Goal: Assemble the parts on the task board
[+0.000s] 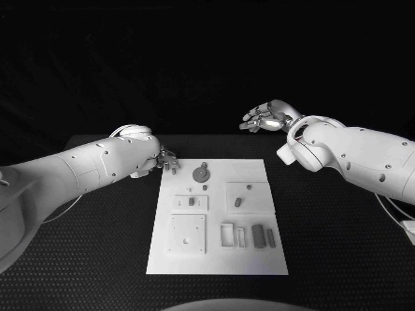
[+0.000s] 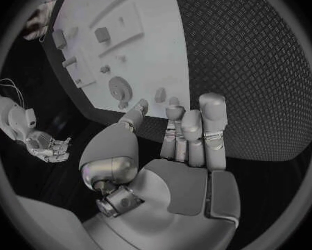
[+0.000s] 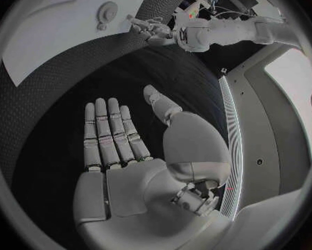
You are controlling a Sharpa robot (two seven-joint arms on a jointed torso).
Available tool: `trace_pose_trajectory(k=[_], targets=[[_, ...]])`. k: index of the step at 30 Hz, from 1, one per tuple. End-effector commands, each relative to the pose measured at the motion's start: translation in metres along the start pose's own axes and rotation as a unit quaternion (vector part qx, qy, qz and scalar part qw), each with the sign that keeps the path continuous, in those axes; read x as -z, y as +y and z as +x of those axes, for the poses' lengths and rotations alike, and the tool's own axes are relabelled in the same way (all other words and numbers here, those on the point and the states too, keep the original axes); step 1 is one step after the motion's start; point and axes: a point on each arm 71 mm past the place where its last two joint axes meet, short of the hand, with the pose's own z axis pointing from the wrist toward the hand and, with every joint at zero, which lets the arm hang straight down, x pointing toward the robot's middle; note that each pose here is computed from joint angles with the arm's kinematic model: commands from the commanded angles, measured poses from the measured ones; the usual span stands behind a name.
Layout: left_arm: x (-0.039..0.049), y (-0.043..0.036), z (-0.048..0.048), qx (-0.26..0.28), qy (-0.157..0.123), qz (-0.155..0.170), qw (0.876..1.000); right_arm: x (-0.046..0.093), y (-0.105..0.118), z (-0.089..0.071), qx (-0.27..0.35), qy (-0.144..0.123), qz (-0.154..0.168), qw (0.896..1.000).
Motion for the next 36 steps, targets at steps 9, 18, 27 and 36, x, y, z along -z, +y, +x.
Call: trace_pose_trajectory(k=[9, 18, 27, 36], targets=[[-0.0024, -0.0031, 0.0061, 0.005, 0.014, 0.011, 1.000, -0.0001, 0.0014, 0.0009, -0.001, 0.003, -0.003, 1.000], [-0.0030, -0.0066, 0.0098, 0.003, 0.021, 0.015, 1.000, -0.0010, 0.0026, 0.0024, -0.002, 0.005, -0.004, 1.000], [-0.0044, -0.0036, 0.0104, 0.014, 0.023, 0.011, 1.000, -0.0015, 0.0028, 0.0026, -0.002, 0.005, -0.005, 1.000], [-0.0048, -0.0019, 0.0099, 0.016, 0.024, 0.009, 1.000, -0.0016, 0.0030, 0.0028, -0.002, 0.005, -0.005, 1.000]])
